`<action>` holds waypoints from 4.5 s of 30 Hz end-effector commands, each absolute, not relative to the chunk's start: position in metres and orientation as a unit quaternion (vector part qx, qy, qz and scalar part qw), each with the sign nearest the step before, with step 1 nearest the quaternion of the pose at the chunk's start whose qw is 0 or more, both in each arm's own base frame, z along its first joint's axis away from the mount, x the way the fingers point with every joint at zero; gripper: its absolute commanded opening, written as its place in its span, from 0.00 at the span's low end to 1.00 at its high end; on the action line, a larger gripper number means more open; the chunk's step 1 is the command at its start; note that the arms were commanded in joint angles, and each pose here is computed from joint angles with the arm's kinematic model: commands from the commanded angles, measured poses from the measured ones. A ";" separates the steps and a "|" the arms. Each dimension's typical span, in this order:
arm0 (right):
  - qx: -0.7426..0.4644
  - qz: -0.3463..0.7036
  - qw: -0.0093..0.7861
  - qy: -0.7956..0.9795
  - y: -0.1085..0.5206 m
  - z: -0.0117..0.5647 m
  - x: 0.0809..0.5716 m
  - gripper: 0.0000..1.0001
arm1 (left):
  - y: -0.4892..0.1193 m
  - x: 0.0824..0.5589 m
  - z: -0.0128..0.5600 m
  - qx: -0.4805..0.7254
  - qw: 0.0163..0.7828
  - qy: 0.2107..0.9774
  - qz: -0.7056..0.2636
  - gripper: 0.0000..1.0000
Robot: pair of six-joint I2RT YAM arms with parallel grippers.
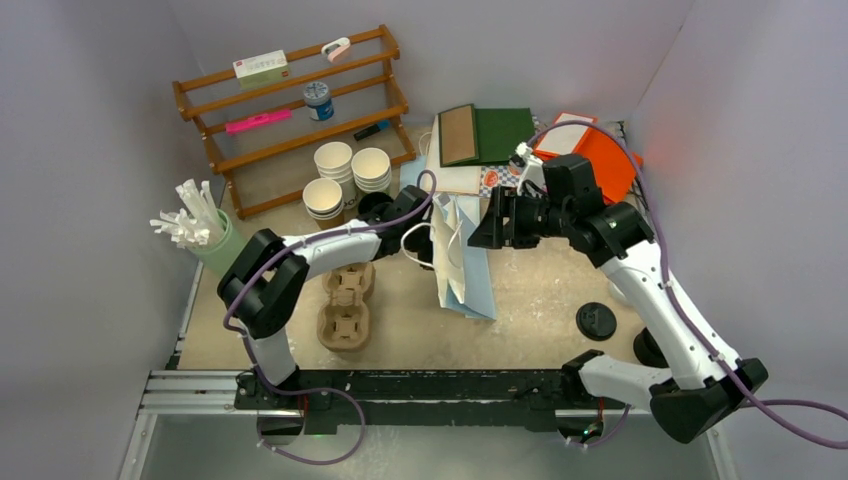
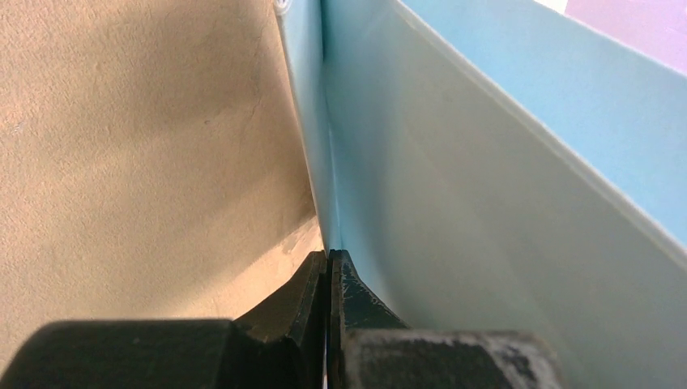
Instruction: Pack the takeout coffee
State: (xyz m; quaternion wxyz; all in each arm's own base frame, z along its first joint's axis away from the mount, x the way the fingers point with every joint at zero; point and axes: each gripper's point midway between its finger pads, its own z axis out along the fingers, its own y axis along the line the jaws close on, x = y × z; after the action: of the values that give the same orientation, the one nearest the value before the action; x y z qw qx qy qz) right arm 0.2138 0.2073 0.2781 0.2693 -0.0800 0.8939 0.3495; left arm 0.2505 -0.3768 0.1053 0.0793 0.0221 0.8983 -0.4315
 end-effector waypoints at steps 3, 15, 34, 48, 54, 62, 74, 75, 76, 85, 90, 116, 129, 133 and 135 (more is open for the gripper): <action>-0.109 0.383 0.260 0.880 0.228 0.283 0.212 0.64 | -0.383 0.262 0.122 0.039 0.095 0.888 -0.449 0.00; -0.098 0.328 0.241 0.908 0.232 0.259 0.219 0.50 | -0.378 0.267 0.122 0.035 0.095 0.888 -0.448 0.00; 0.053 0.202 0.315 0.926 0.152 0.302 0.251 0.00 | -0.330 0.271 0.094 0.013 0.098 0.903 -0.419 0.00; 0.117 0.224 0.298 0.921 0.124 0.293 0.264 0.00 | -0.305 0.265 0.081 0.020 0.129 0.899 -0.417 0.00; 0.157 0.193 0.306 0.919 0.108 0.284 0.265 0.00 | -0.302 0.270 0.082 0.013 0.152 0.883 -0.445 0.00; 0.204 0.180 0.289 0.918 0.098 0.254 0.252 0.00 | -0.302 0.271 0.066 -0.008 0.150 0.866 -0.478 0.00; 0.145 0.247 0.320 0.903 0.121 0.274 0.267 0.00 | -0.303 0.299 0.141 0.059 0.208 0.871 -0.441 0.55; 0.144 0.251 0.323 0.901 0.123 0.277 0.269 0.00 | -0.300 0.298 0.152 0.061 0.212 0.873 -0.435 0.57; 0.143 0.254 0.324 0.900 0.124 0.278 0.270 0.00 | -0.300 0.301 0.168 0.066 0.228 0.868 -0.436 0.59; 0.121 0.278 0.332 0.893 0.135 0.282 0.281 0.00 | -0.307 0.306 0.297 0.089 0.345 0.823 -0.443 0.81; 0.106 0.288 0.325 0.895 0.139 0.281 0.279 0.00 | -0.328 0.303 0.322 0.089 0.382 0.814 -0.428 0.86; 0.150 0.174 0.337 0.913 0.097 0.263 0.274 0.00 | -0.350 0.340 0.288 0.123 0.422 0.885 -0.153 0.00; 0.124 0.185 0.374 0.900 0.100 0.300 0.286 0.27 | -0.370 0.330 0.299 0.145 0.411 0.877 -0.203 0.00; 0.106 0.224 0.370 0.895 0.114 0.316 0.283 0.41 | -0.371 0.331 0.299 0.148 0.409 0.877 -0.203 0.00; 0.100 0.228 0.379 0.891 0.114 0.327 0.281 0.46 | -0.371 0.331 0.300 0.149 0.409 0.877 -0.202 0.00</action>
State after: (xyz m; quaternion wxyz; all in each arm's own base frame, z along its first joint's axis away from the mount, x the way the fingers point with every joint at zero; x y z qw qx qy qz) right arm 0.2854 0.1057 0.3006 0.3645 0.1291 0.9008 0.1974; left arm 0.3300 -0.3655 0.2818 0.3925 0.1502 0.8894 -0.1796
